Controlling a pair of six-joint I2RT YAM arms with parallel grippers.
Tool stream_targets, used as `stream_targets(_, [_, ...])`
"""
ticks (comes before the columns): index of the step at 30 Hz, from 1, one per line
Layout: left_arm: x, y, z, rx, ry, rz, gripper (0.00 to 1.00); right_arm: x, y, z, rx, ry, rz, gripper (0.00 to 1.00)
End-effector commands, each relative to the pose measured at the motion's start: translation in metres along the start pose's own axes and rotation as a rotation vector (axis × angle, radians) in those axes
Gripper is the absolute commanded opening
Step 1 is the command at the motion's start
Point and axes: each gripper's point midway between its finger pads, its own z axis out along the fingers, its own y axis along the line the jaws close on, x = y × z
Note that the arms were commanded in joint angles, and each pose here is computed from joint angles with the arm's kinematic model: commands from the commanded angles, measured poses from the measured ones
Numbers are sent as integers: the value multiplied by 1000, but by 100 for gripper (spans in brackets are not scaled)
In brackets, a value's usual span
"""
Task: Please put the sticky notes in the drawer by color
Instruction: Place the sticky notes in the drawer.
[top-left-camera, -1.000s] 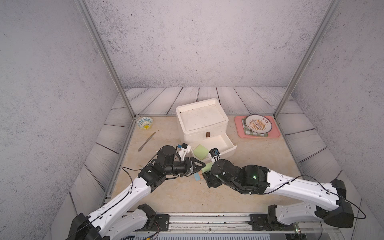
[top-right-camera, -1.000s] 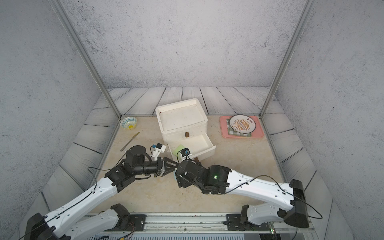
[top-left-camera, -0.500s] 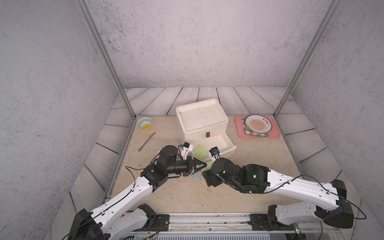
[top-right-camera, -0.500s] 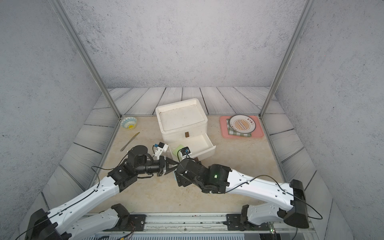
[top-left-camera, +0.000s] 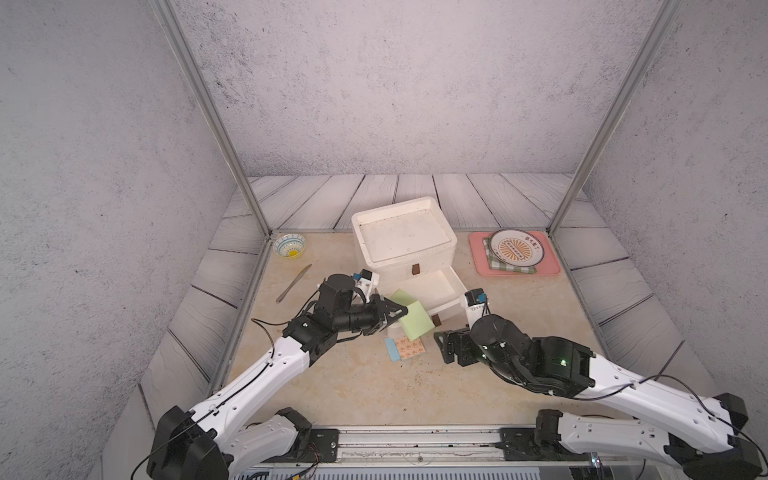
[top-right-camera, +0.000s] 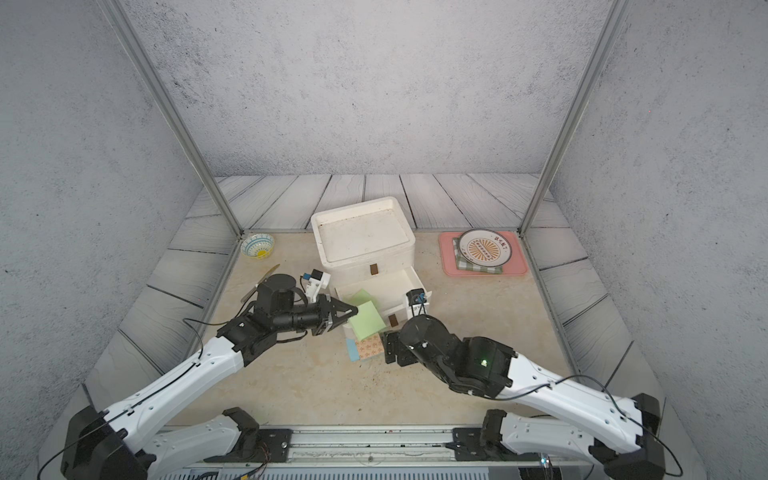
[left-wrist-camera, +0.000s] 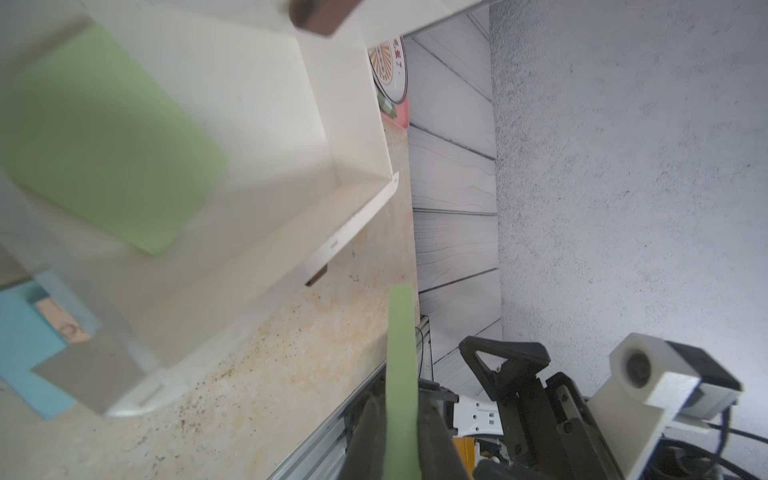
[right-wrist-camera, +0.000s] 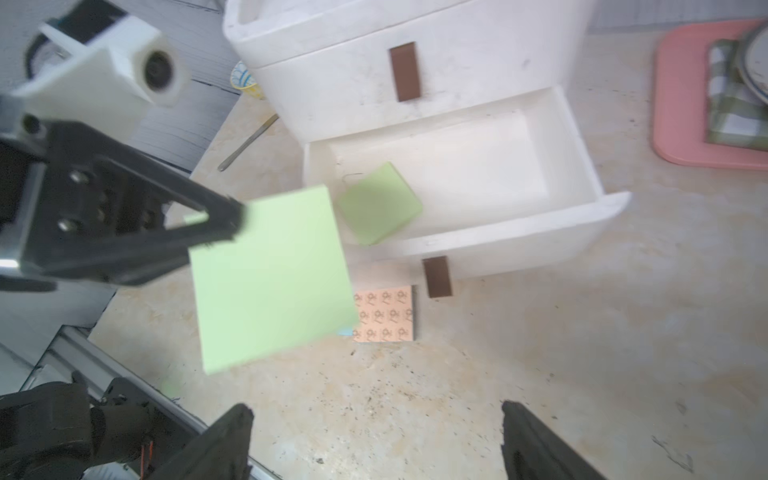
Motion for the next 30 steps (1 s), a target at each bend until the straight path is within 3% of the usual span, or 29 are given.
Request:
stream_targets(1, [-34, -9, -3, 7, -73, 31, 0, 13, -32, -7, 86, 7, 25, 95])
stream_targets(14, [-72, 11, 66, 54, -14, 21, 0, 34, -46, -5, 104, 46, 19, 95])
stream_targets(19, [-93, 31, 57, -21, -208, 48, 0, 35, -46, -6, 100, 53, 14, 95])
stream_targets(25, [-90, 33, 24, -160, -419, 179, 0, 34, -51, -8, 105, 39, 20, 96])
stream_targets(30, [-87, 38, 24, -191, -453, 209, 0, 34, -45, -3, 88, 50, 18, 96])
